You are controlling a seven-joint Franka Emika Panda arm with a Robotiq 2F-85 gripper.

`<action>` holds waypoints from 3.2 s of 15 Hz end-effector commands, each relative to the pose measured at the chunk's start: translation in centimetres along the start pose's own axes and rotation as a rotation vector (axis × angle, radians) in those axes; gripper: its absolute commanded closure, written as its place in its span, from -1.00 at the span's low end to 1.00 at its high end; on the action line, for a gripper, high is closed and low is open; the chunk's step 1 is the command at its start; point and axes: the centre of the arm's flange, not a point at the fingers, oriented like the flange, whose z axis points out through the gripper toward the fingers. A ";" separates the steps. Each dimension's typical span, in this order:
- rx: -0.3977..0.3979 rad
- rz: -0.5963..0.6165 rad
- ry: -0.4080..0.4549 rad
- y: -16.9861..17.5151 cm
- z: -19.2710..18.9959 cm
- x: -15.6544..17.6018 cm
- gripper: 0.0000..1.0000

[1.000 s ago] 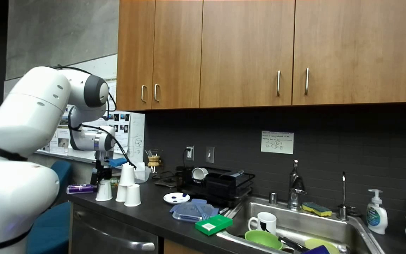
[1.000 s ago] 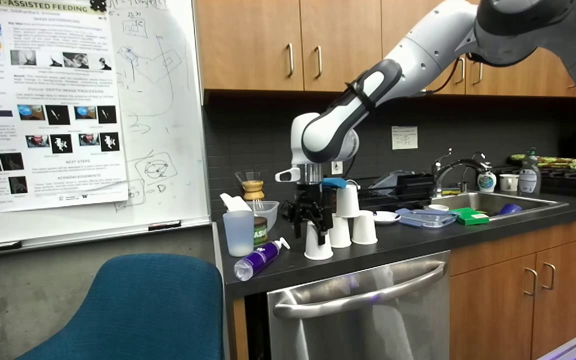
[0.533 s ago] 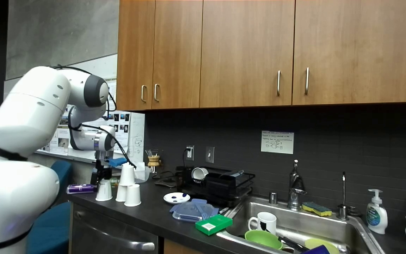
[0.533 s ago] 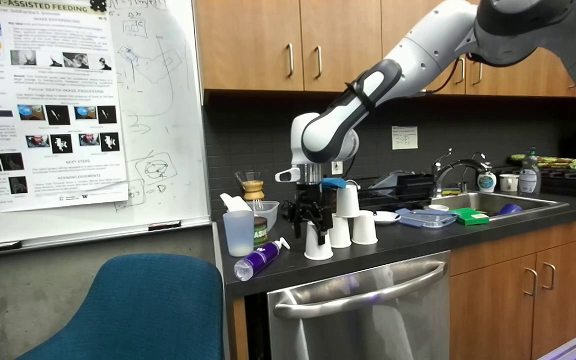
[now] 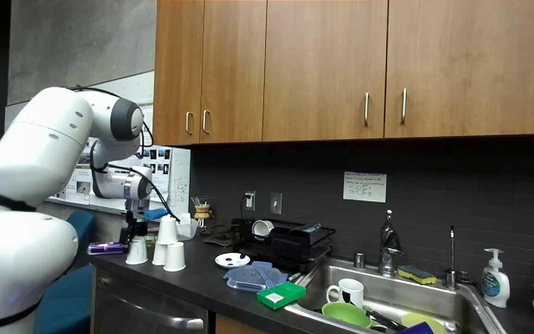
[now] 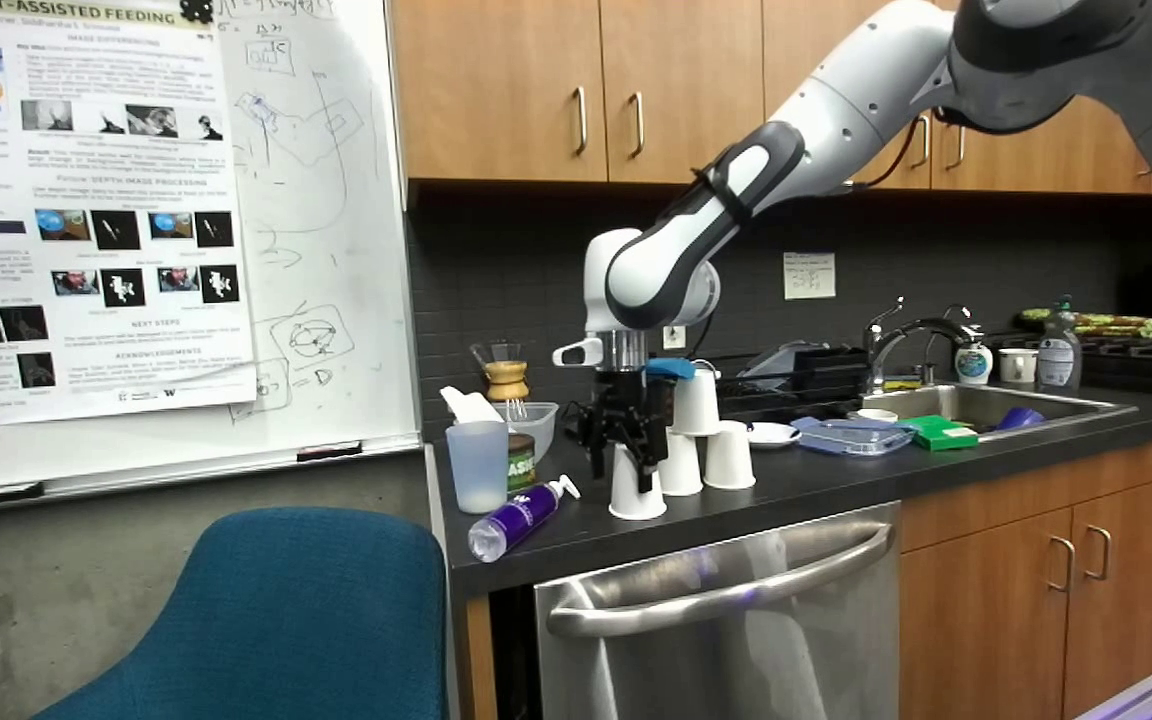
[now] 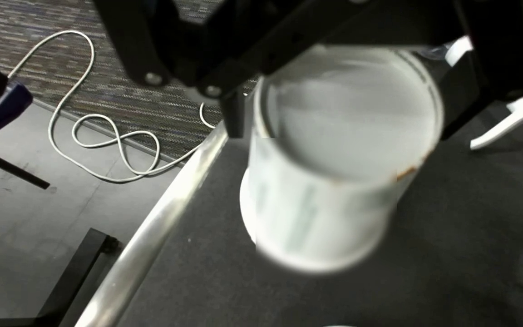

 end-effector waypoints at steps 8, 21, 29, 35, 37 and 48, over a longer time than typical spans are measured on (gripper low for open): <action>-0.025 0.035 0.039 -0.2 0.7 -1.4 -1.00; -0.025 0.031 0.039 -0.2 0.7 -1.2 -1.00; -0.025 0.031 0.039 -0.2 0.7 -1.2 -1.00; -0.026 0.035 0.031 -0.2 0.8 -1.2 -0.98; -0.039 0.046 0.019 -0.1 0.9 -1.1 -0.42; -0.066 0.058 0.003 -0.6 -0.5 -0.6 0.17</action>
